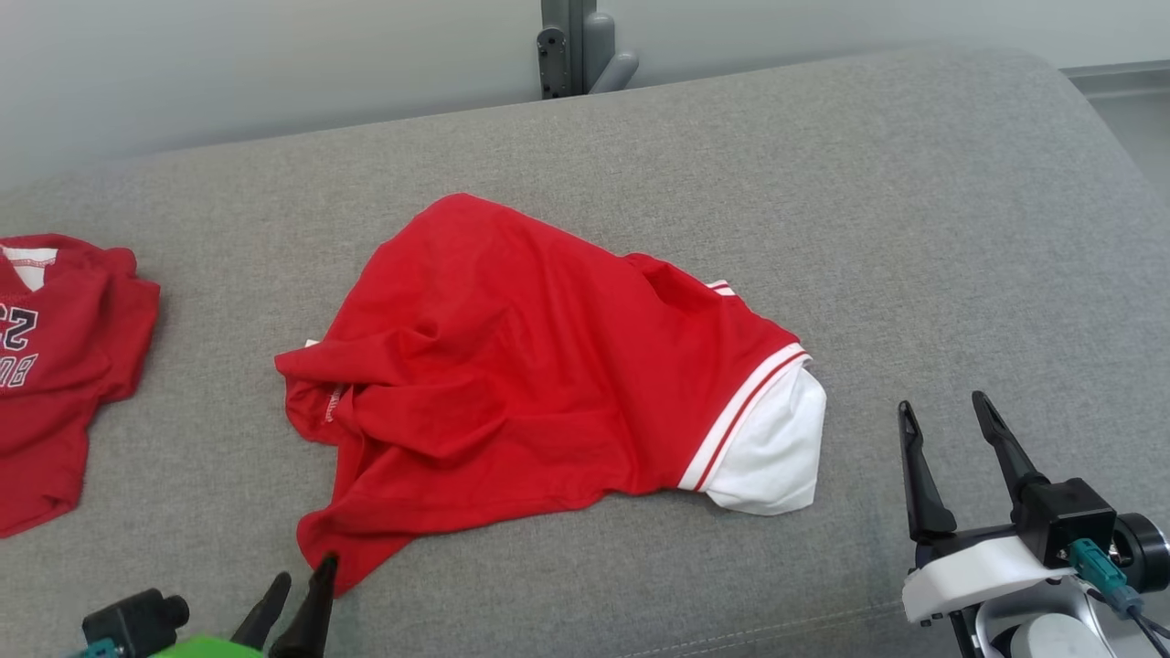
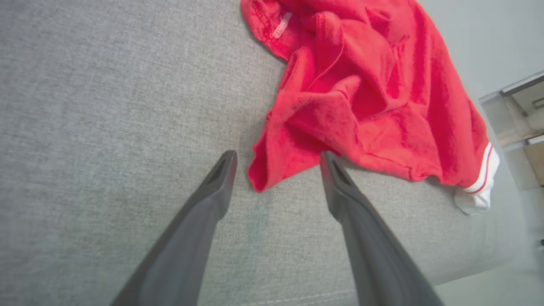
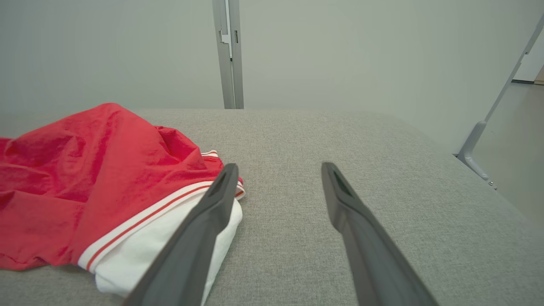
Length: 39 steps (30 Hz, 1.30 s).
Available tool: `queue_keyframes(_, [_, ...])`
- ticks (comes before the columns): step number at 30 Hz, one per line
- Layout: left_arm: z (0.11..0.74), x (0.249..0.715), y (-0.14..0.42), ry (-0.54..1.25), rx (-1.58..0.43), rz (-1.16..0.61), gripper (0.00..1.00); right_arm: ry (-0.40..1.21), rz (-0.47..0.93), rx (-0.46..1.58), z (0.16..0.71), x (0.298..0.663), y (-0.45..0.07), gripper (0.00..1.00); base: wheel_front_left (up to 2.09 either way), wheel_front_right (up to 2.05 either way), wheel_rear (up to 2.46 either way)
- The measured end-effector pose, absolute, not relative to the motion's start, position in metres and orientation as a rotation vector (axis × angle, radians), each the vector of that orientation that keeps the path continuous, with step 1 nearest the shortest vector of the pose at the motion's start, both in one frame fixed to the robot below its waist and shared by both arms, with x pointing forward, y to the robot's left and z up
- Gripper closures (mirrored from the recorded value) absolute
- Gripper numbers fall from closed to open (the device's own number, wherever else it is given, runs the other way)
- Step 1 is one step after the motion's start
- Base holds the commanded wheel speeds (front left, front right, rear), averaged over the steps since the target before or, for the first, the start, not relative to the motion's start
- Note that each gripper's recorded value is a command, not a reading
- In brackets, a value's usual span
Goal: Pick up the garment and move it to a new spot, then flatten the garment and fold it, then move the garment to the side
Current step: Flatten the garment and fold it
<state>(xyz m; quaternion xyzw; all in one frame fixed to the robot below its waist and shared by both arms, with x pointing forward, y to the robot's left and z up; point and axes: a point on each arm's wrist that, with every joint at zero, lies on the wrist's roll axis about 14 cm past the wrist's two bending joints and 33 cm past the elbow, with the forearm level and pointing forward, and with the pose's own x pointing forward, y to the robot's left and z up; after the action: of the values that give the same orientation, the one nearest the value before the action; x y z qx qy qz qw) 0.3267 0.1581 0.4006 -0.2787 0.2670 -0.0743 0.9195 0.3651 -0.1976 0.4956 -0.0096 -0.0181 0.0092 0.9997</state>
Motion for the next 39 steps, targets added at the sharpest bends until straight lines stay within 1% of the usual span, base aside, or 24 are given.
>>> queue_keyframes(2, [0.411,0.336,0.154,0.521,-0.712,-0.134,0.0,-0.041,0.026,-0.019,0.497,0.366,-0.195,0.0,0.0,0.0,0.0])
queue_keyframes(5, [0.418,0.345,0.159,0.535,-0.795,-0.126,0.0,-0.046,0.036,-0.019,0.499,0.365,-0.192,0.0,0.0,0.0,0.0])
queue_keyframes(8, [0.414,0.348,0.159,0.595,-0.877,-0.118,0.0,-0.047,0.04,-0.017,0.499,0.363,-0.19,0.0,0.0,0.0,0.0])
queue_keyframes(14, [0.412,0.356,0.154,0.678,-0.992,-0.126,0.0,-0.046,0.025,-0.011,0.499,0.36,-0.194,0.0,0.0,0.0,0.0])
queue_keyframes(18, [0.403,0.36,0.147,0.757,-0.974,-0.158,0.0,-0.037,0.006,-0.003,0.496,0.356,-0.2,0.0,0.0,0.0,0.0])
queue_keyframes(20, [0.401,0.36,0.141,0.777,-0.966,-0.182,0.73,-0.034,-0.005,-0.001,0.495,0.355,-0.203,0.0,0.0,0.0,0.0])
queue_keyframes(21, [0.402,0.362,0.14,0.774,-0.964,-0.189,1.0,-0.032,-0.008,-0.001,0.495,0.355,-0.205,0.0,0.0,0.0,0.0])
queue_keyframes(23, [0.405,0.365,0.134,0.771,-0.954,-0.228,1.0,-0.028,-0.013,-0.001,0.494,0.355,-0.206,0.0,0.0,0.0,0.0])
queue_keyframes(25, [0.41,0.374,0.137,0.72,-0.935,-0.23,1.0,-0.025,-0.017,-0.002,0.493,0.354,-0.207,0.0,0.0,0.0,0.0])
queue_keyframes(26, [0.418,0.382,0.137,0.676,-0.916,-0.25,1.0,-0.024,-0.018,-0.002,0.492,0.354,-0.208,0.0,0.0,0.0,0.0])
queue_keyframes(28, [0.446,0.404,0.139,0.529,-0.908,-0.28,1.0,-0.024,-0.017,0.0,0.492,0.355,-0.207,0.0,0.0,0.0,0.0])
queue_keyframes(30, [0.477,0.422,0.136,0.391,-0.856,-0.335,1.0,-0.024,-0.015,0.0,0.492,0.355,-0.207,0.0,0.0,0.0,0.0])
queue_keyframes(32, [0.503,0.429,0.13,0.293,-0.791,-0.39,1.0,-0.025,-0.012,0.001,0.493,0.356,-0.206,0.0,0.0,0.0,0.0])
queue_keyframes(34, [0.522,0.429,0.12,0.208,-0.682,-0.456,1.0,-0.028,-0.007,0.002,0.493,0.356,-0.204,0.0,0.0,0.0,0.0])
queue_keyframes(36, [0.535,0.416,0.101,0.168,-0.579,-0.554,1.0,-0.033,-0.007,0.007,0.495,0.356,-0.204,0.0,0.0,0.0,0.0])
queue_keyframes(39, [0.521,0.389,0.088,0.186,-0.477,-0.628,1.0,-0.037,-0.009,0.008,0.496,0.356,-0.205,0.0,0.0,0.0,0.0])
